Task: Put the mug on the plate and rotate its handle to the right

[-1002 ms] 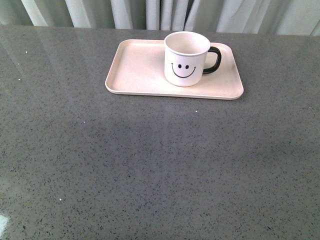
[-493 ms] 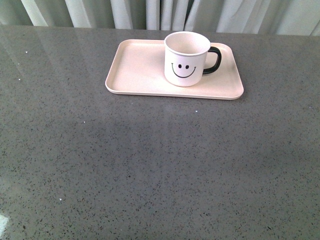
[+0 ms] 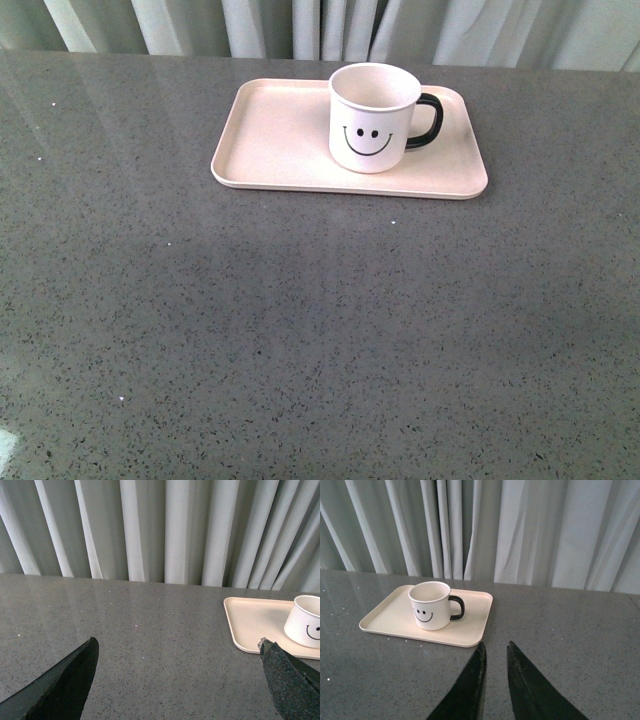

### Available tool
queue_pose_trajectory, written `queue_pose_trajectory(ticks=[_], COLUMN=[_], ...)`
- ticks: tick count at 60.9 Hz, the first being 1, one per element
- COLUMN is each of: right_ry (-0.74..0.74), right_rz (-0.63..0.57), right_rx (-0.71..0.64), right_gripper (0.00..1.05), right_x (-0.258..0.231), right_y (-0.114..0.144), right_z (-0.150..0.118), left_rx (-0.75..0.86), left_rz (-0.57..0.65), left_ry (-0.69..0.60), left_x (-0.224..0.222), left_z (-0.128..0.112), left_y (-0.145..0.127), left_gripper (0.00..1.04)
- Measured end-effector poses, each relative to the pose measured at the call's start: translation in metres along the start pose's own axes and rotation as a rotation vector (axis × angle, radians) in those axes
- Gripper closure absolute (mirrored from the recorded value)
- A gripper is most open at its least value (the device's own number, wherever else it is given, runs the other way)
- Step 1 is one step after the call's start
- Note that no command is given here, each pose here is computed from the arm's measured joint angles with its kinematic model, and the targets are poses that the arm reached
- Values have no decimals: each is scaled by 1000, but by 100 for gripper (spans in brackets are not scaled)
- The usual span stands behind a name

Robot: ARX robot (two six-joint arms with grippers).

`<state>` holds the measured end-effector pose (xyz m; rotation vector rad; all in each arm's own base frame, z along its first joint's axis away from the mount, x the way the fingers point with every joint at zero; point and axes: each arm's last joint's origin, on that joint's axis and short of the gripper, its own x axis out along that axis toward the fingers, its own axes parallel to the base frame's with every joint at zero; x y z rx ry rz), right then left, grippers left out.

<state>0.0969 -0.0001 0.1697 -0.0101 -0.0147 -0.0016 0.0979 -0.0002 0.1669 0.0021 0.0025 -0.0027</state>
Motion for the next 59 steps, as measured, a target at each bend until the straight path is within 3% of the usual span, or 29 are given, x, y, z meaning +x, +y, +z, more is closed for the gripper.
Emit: queue_pose_trajectory(ticks=[10, 26, 59], right_ry=[0, 0, 0], right_rz=[0, 0, 0], right_rx=[0, 0, 0], right_gripper=[49, 8, 9], right_x=[0, 0, 0], right_y=[0, 0, 0], right_z=[0, 0, 0], left_rx=[0, 0, 0], left_rz=[0, 0, 0], left_ry=[0, 0, 0], left_x=[0, 0, 0], left_z=[0, 0, 0], left_y=[0, 0, 0], left_gripper=[9, 9, 9])
